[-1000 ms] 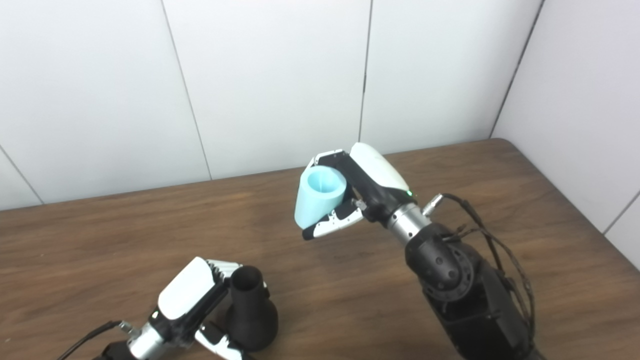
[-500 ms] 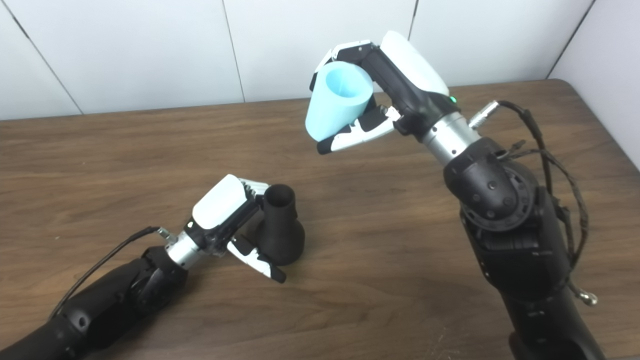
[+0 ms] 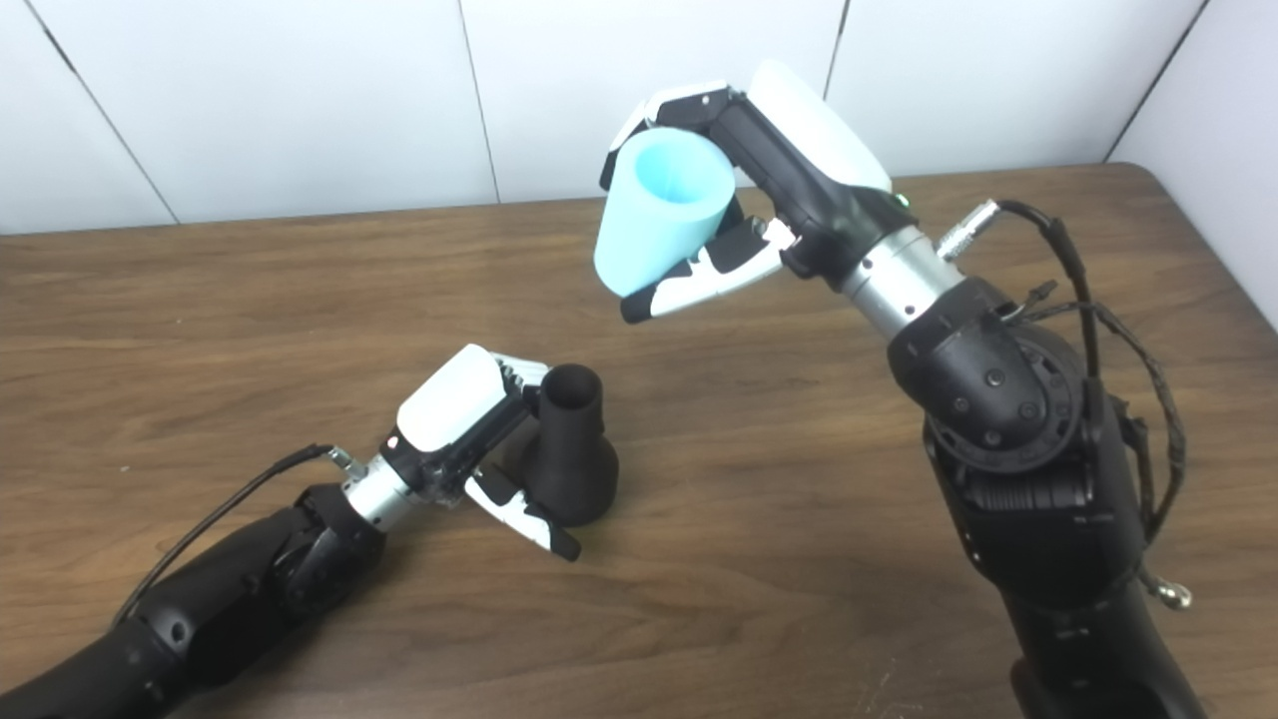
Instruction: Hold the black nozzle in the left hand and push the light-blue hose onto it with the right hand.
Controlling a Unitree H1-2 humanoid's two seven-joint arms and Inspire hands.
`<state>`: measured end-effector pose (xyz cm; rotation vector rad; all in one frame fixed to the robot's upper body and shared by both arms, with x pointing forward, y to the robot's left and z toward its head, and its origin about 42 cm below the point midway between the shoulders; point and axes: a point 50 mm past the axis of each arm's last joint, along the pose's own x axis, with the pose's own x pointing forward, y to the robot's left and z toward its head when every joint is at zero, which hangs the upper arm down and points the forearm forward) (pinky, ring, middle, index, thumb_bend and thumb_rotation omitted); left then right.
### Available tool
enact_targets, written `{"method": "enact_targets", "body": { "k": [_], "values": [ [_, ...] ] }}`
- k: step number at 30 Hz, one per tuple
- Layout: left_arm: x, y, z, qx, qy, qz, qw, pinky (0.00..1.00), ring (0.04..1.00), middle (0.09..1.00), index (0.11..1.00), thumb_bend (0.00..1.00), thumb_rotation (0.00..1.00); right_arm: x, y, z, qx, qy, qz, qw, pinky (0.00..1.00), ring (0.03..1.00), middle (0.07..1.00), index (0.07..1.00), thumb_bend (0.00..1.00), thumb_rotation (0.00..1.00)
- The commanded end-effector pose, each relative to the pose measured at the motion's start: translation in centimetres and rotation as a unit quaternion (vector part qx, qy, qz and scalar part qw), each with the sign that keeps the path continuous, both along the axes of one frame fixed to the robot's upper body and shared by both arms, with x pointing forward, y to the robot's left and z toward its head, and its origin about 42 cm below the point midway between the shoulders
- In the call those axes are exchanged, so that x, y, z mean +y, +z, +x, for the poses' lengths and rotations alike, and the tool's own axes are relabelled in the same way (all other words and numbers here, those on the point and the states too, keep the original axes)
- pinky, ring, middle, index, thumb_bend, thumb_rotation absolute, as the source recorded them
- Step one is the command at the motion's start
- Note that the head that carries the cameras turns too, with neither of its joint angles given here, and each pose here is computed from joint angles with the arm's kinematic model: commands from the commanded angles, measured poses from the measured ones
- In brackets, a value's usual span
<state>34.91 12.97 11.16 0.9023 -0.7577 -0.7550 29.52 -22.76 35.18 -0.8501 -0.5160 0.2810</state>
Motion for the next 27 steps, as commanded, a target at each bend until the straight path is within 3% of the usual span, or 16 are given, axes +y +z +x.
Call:
{"method": "enact_targets", "body": {
  "k": [1, 6, 12, 16, 20, 22, 27],
  "values": [
    [-1.3, -7.5, -6.1, 0.107, 0.004, 0.007, 0.994, 0.39, 0.499, 0.488, 0.486, 0.52, 0.0, 0.3, 1.8, -0.8, -0.052, 0.015, -0.001, 0.999, 0.12, 0.188, 0.444, 0.529, 0.52, 0.0],
    [-1.3, -7.5, -6.2, 0.105, 0.005, 0.002, 0.994, 0.39, 0.495, 0.488, 0.484, 0.52, 0.0, 0.4, 1.3, -1.0, -0.052, 0.031, -0.001, 0.998, 0.15, 0.225, 0.459, 0.516, 0.52, 0.0],
    [-1.2, -7.5, -6.2, 0.105, 0.005, 0.003, 0.994, 0.39, 0.495, 0.488, 0.484, 0.52, 0.0, 0.8, 0.6, -1.1, -0.04, 0.038, -0.001, 0.998, 0.1, 0.17, 0.421, 0.533, 0.51, 0.0],
    [-1.2, -7.5, -6.3, 0.105, 0.005, 0.004, 0.995, 0.39, 0.496, 0.487, 0.486, 0.52, 0.0, 0.9, 0.1, -1.3, -0.034, 0.041, -0.002, 0.999, 0.15, 0.232, 0.45, 0.522, 0.52, 0.0],
    [-1.2, -7.5, -6.3, 0.106, 0.003, 0.005, 0.994, 0.39, 0.496, 0.486, 0.486, 0.52, 0.0, 1.2, -0.4, -1.3, -0.028, 0.041, -0.001, 0.999, 0.12, 0.183, 0.428, 0.531, 0.52, 0.0],
    [-1.2, -7.5, -6.3, 0.106, 0.002, 0.005, 0.994, 0.39, 0.498, 0.487, 0.486, 0.52, 0.0, 1.6, -0.8, -1.4, -0.021, 0.041, 0.0, 0.999, 0.09, 0.148, 0.461, 0.495, 0.52, 0.0],
    [-1.2, -7.3, -6.5, 0.106, 0.0, 0.003, 0.994, 0.39, 0.499, 0.489, 0.483, 0.52, 0.0, 2.4, -1.5, -1.3, -0.013, 0.044, 0.002, 0.999, 0.08, 0.142, 0.471, 0.483, 0.53, 0.0]
  ]
}}
